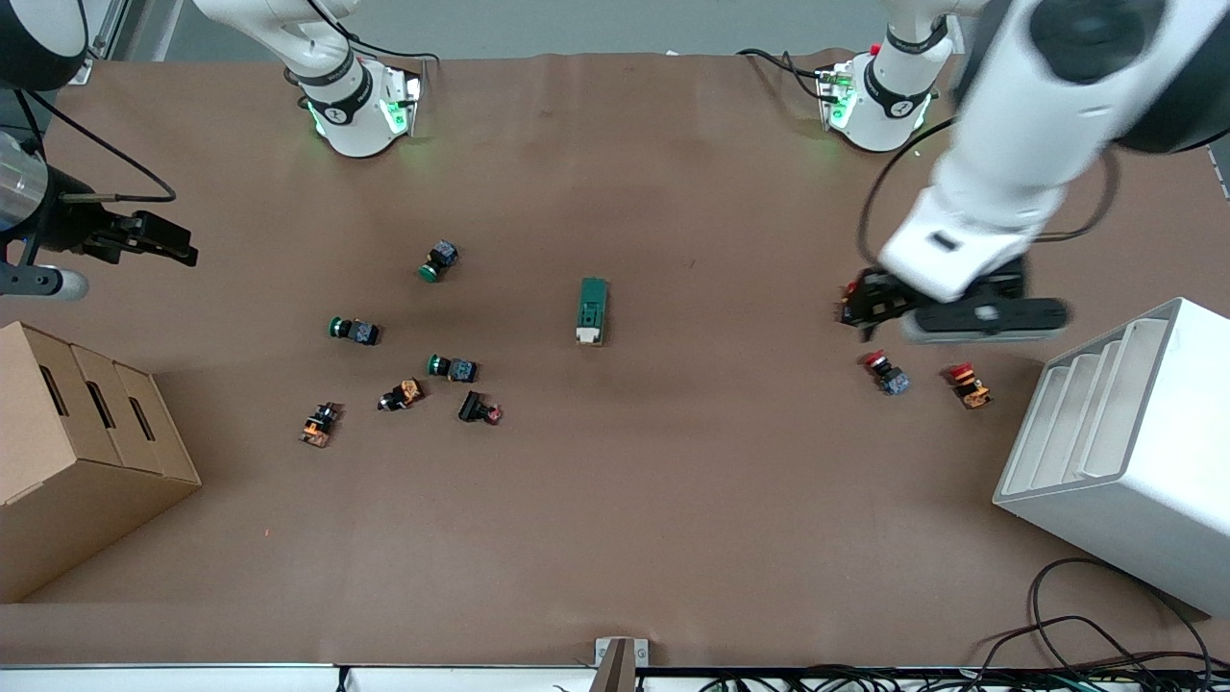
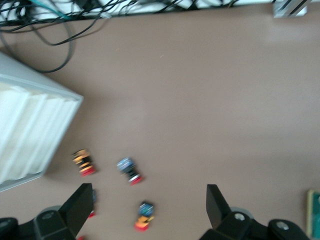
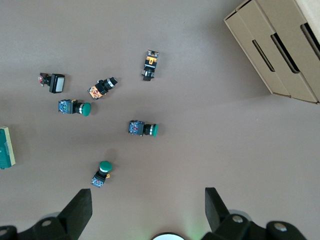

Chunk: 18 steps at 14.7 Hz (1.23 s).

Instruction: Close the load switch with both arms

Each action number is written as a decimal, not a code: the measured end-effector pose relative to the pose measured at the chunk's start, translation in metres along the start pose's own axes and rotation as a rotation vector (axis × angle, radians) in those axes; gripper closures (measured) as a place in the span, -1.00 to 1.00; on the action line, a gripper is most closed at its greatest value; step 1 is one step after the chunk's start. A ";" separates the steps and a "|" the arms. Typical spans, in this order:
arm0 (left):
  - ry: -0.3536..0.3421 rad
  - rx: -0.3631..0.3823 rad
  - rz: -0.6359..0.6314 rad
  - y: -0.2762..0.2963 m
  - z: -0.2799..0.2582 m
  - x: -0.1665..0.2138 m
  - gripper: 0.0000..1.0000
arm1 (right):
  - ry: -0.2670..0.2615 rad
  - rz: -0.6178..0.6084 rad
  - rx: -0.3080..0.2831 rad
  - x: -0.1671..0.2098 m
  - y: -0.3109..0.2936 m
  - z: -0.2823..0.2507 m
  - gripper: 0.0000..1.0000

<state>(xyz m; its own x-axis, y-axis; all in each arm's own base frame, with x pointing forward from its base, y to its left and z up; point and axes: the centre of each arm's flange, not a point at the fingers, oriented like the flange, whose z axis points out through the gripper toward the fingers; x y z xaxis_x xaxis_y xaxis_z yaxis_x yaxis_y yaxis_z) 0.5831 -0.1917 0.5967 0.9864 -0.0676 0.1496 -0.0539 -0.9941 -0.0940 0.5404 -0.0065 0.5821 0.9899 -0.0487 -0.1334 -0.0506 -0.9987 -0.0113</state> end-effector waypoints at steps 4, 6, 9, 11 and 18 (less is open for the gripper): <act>-0.067 0.002 0.064 -0.058 -0.036 -0.022 -1.00 | 0.002 0.008 0.001 -0.001 0.004 -0.002 -1.00; -0.091 -0.032 0.068 -0.073 -0.043 -0.031 -1.00 | 0.004 0.007 0.001 -0.002 0.004 -0.002 -1.00; -0.110 -0.067 0.094 -0.096 -0.040 -0.038 -1.00 | 0.002 0.015 0.002 -0.004 0.009 -0.005 -1.00; -0.121 -0.096 0.114 -0.108 -0.036 -0.045 -1.00 | 0.007 0.017 0.003 -0.004 0.012 -0.008 -1.00; -0.118 -0.096 0.121 -0.109 -0.043 -0.059 -1.00 | 0.019 0.012 0.003 -0.006 0.010 -0.014 -1.00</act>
<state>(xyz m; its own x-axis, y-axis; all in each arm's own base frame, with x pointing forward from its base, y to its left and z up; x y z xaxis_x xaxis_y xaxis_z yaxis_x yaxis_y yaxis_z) 0.5238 -0.0825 0.6404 0.9829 -0.1825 0.0263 -0.1823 -0.9832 -0.0092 0.5360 -0.0164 0.5962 0.9915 -0.0614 -0.1146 -0.0633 -0.9979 -0.0126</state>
